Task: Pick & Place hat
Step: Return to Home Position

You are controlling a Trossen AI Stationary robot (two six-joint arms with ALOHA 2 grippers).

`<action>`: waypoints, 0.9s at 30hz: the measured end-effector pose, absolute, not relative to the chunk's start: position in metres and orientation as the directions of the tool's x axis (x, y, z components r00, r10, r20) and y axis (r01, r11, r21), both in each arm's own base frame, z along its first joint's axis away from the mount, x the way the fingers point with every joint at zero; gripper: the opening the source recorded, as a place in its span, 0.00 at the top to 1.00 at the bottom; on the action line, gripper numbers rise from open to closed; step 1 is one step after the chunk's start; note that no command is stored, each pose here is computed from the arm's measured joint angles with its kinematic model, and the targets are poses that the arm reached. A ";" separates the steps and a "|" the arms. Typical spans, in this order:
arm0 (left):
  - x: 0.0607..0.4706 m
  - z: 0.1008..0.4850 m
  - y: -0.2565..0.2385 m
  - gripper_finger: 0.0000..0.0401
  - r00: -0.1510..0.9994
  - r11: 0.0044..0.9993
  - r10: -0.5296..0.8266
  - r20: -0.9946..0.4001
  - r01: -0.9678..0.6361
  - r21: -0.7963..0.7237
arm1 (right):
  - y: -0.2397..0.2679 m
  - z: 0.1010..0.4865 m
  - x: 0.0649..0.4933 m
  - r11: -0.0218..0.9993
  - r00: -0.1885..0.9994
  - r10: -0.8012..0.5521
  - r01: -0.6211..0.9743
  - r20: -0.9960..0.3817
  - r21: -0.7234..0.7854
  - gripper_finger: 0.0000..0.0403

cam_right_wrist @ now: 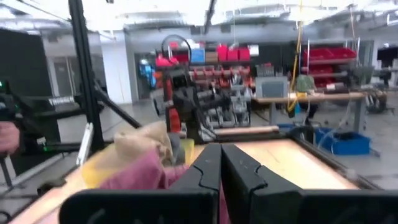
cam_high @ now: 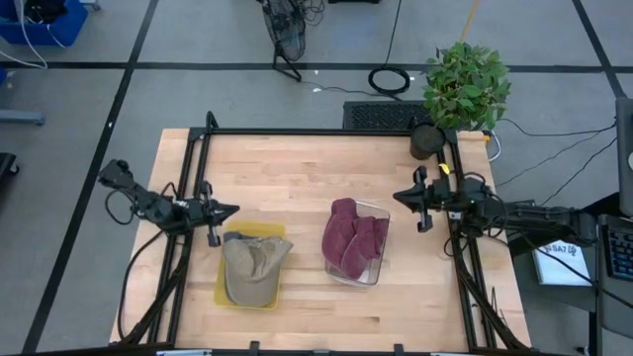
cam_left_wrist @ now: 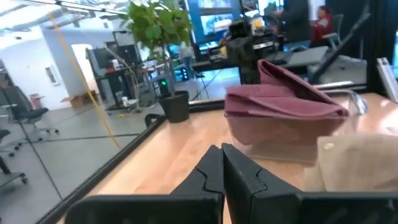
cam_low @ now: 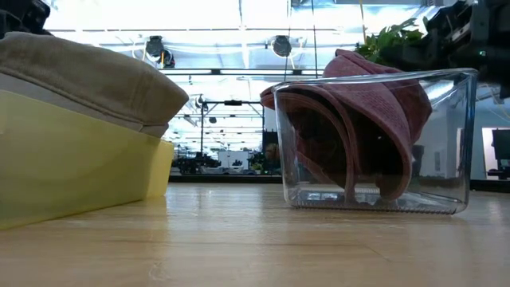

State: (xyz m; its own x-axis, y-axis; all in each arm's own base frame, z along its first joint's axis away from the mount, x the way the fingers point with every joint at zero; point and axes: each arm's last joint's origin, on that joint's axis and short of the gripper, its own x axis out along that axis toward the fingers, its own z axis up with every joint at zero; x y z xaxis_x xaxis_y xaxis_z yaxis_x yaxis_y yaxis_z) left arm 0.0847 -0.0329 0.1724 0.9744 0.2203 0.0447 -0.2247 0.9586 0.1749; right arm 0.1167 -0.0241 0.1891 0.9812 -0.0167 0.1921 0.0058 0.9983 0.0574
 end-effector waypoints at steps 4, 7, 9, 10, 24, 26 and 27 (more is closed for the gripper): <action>0.086 0.174 -0.034 0.99 0.992 0.964 0.115 0.060 -0.126 0.235 | -0.024 0.186 0.118 0.999 0.987 -0.021 0.013 0.158 0.047 1.00; 0.089 0.176 -0.032 0.99 0.995 0.951 0.024 0.093 -0.051 0.305 | -0.025 0.186 0.118 0.999 0.987 -0.021 0.017 0.161 0.028 1.00; 0.091 0.177 -0.028 0.99 0.995 0.944 0.018 0.100 -0.050 0.327 | -0.025 0.186 0.118 0.999 0.986 -0.027 0.023 0.167 0.026 1.00; 0.092 0.176 -0.026 0.99 0.995 0.942 0.024 0.092 -0.054 0.332 | -0.026 0.187 0.118 0.999 0.985 -0.034 0.029 0.170 0.027 1.00; 0.102 0.165 -0.007 1.00 0.999 0.988 0.018 -0.040 -0.012 0.151 | -0.035 0.170 0.120 0.991 0.995 -0.098 0.097 0.008 0.090 1.00; 0.103 0.162 -0.007 1.00 0.997 0.988 0.019 -0.069 -0.008 0.155 | -0.035 0.170 0.121 0.991 0.995 -0.098 0.097 0.004 0.090 1.00; 0.104 0.161 -0.008 1.00 0.997 0.988 0.020 -0.079 -0.007 0.157 | -0.035 0.170 0.121 0.991 0.995 -0.098 0.097 0.010 0.089 1.00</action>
State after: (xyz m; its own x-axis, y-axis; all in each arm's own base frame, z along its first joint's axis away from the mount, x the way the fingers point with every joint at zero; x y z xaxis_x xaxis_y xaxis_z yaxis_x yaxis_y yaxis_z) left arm 0.1039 -0.0075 0.1613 0.9967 0.0198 -0.0789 -0.0072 0.9876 0.1571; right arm 0.1206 -0.0347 0.1703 0.9951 -0.0979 0.0102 0.0966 0.9913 0.0893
